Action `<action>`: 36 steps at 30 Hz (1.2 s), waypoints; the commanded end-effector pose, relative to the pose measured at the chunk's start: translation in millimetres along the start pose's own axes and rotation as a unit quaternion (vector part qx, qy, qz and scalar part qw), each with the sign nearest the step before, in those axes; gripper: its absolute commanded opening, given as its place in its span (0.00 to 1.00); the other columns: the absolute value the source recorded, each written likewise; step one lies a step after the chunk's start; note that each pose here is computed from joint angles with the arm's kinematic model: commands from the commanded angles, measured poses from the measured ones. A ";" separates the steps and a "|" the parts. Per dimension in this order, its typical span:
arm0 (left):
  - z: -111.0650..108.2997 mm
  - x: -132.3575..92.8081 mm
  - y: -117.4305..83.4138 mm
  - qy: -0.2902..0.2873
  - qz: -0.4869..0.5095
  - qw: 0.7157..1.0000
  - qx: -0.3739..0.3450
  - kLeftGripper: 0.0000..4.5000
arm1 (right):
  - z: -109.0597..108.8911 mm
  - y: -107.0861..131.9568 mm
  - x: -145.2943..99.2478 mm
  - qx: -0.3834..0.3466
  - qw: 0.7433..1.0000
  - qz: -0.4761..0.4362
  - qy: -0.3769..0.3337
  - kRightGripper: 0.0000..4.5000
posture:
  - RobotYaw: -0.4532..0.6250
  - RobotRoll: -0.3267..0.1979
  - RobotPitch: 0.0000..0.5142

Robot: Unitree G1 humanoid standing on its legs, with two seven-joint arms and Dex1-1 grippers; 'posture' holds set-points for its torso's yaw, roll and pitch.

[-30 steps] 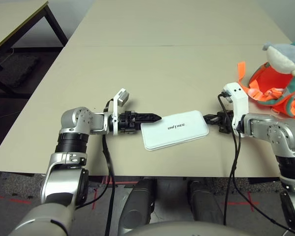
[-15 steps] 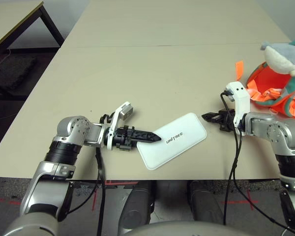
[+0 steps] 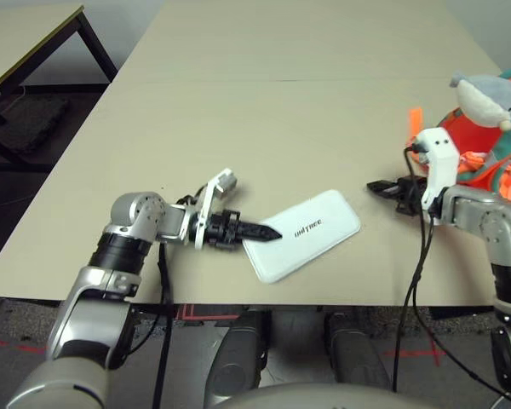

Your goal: Put the pencil case into the backpack and zip it.

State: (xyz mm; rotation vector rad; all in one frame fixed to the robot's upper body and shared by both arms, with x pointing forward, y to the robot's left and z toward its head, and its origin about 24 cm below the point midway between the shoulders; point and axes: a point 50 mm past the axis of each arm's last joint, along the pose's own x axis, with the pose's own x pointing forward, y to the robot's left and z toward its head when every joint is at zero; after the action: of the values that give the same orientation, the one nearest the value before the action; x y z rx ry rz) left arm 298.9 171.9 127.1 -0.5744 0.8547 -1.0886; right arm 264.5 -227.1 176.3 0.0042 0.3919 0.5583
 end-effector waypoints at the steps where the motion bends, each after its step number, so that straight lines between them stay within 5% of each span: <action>1: 21.4 -16.5 -8.0 -0.048 0.037 0.997 0.056 0.33 | 7.0 12.1 -26.4 -0.002 1.000 0.019 -0.006 0.48 | 0.46 0.62 0.36; 9: 51.4 -22.9 -20.2 -0.093 0.081 0.984 0.128 0.33 | 23.3 8.4 -77.3 -0.031 0.997 -0.071 0.014 1.00 | 0.40 0.62 0.44; 21: 66.0 -16.2 -25.6 -0.111 0.082 0.979 0.152 0.33 | 51.5 -13.8 -91.5 -0.023 0.973 -0.227 -0.024 1.00 | 0.38 0.62 0.56; 25: 64.6 -18.2 -23.6 -0.124 0.087 0.977 0.147 0.33 | 57.1 -27.5 -96.4 -0.011 0.946 -0.321 -0.051 1.00 | 0.37 0.62 0.53; 36: 71.9 -21.8 -22.4 -0.126 0.096 0.976 0.148 0.33 | 46.1 -6.7 -86.4 -0.018 0.964 -0.259 -0.065 1.00 | 0.32 0.62 0.45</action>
State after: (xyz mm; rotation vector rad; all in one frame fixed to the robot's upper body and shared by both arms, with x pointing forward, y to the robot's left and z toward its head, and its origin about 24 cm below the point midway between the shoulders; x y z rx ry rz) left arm 340.1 178.7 191.0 -0.3685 0.5072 -0.9407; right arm 223.9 -276.0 251.3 -0.0979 0.2272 0.0152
